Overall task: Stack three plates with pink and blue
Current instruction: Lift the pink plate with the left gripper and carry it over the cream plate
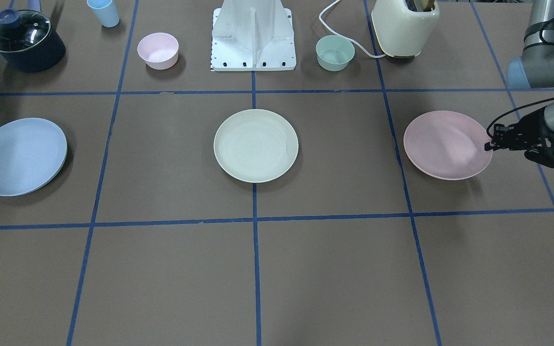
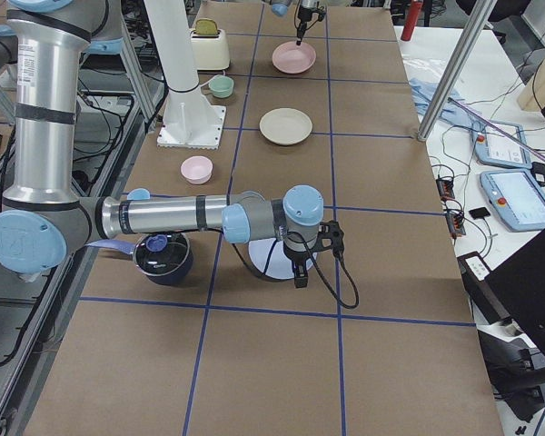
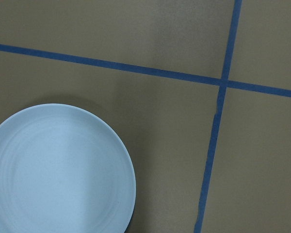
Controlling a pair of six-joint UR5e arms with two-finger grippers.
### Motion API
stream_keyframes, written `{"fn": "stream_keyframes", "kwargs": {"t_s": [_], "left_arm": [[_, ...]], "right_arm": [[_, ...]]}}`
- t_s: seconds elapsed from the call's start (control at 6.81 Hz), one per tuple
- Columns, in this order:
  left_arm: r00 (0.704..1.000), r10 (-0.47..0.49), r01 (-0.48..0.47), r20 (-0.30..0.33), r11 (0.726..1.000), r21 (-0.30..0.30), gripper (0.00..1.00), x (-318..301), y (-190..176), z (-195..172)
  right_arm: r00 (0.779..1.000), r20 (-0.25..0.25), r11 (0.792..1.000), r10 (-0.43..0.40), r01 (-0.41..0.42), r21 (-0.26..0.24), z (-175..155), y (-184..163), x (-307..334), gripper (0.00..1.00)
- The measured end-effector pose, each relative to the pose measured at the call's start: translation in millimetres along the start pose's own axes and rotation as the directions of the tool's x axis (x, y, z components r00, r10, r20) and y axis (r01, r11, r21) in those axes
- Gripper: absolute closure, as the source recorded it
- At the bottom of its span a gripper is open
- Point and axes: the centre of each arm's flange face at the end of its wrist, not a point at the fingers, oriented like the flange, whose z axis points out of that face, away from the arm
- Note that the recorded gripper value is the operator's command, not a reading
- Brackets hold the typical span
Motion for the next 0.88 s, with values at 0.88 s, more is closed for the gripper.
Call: {"fn": "stream_keyframes", "kwargs": {"t_s": [0.88], "left_arm": [[0.974,-0.166,0.169,-0.154,0.986,0.009,1.0,294.0,-53.9,11.8]], "right_arm": [[0.997,0.011,0.996,-0.078,0.078,-0.04,30.1,-3.8,-23.5,0.0]]}}
